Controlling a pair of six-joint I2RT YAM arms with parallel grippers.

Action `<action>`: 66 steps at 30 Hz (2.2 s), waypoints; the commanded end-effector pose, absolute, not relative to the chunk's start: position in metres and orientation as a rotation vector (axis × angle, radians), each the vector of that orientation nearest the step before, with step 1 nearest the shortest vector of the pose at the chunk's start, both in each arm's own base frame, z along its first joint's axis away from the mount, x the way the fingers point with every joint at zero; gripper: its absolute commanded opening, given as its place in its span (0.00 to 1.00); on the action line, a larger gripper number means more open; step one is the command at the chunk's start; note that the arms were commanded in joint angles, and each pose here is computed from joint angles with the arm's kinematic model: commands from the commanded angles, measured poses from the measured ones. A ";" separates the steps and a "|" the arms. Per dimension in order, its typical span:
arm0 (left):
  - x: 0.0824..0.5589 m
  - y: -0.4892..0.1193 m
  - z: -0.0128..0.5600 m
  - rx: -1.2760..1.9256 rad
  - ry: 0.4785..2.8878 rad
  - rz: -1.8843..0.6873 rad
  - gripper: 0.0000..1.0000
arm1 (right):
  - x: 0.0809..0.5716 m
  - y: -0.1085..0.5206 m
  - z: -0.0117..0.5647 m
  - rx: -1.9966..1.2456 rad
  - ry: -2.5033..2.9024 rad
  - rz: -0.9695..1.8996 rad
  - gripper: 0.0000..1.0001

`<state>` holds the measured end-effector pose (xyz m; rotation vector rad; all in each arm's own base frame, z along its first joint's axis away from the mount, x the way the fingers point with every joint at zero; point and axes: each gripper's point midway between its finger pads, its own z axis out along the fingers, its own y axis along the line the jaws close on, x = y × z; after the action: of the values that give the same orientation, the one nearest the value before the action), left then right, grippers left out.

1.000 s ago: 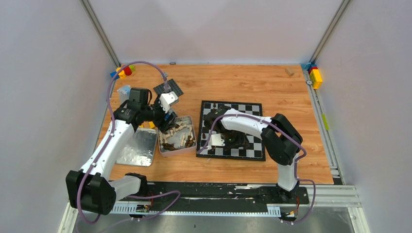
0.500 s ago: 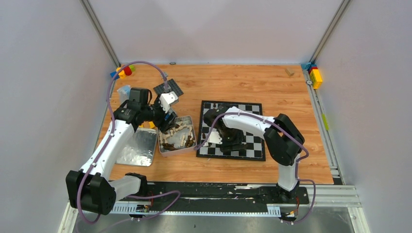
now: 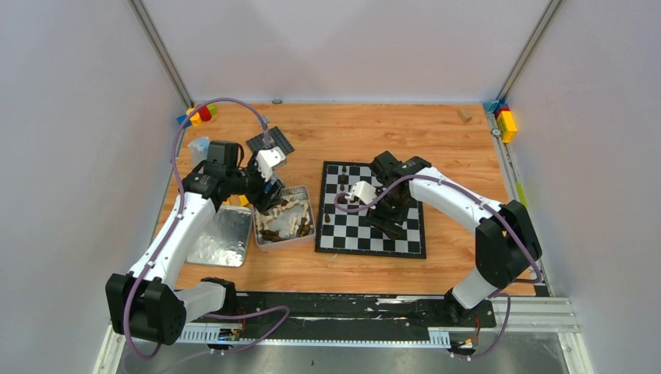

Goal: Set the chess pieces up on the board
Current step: Pick up the chess piece from the chessboard, then place the chess piece on the chessboard.

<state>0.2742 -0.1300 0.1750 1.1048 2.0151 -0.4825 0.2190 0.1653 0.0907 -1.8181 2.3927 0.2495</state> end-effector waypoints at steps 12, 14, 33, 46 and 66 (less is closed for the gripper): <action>0.279 -0.131 0.179 1.098 1.996 -0.491 0.80 | 0.225 0.172 0.066 -1.712 2.360 0.382 0.51; 0.279 -0.131 0.178 1.099 1.999 -0.492 0.80 | 0.223 0.168 0.063 -1.721 2.372 0.368 0.50; 0.279 -0.131 0.176 1.102 2.003 -0.491 0.80 | 0.216 0.167 0.062 -1.726 2.400 0.396 0.14; 0.285 -0.126 0.166 1.044 2.073 -0.466 0.80 | 0.221 0.245 0.099 -1.719 2.244 0.521 0.04; 0.314 -0.071 0.125 0.888 2.316 -0.135 0.80 | 0.237 0.338 0.083 -1.832 2.168 0.424 0.05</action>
<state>0.3008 -0.0873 0.1278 0.9650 2.2843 -0.2378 0.2238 0.3218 0.0713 -1.8795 2.1889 0.4314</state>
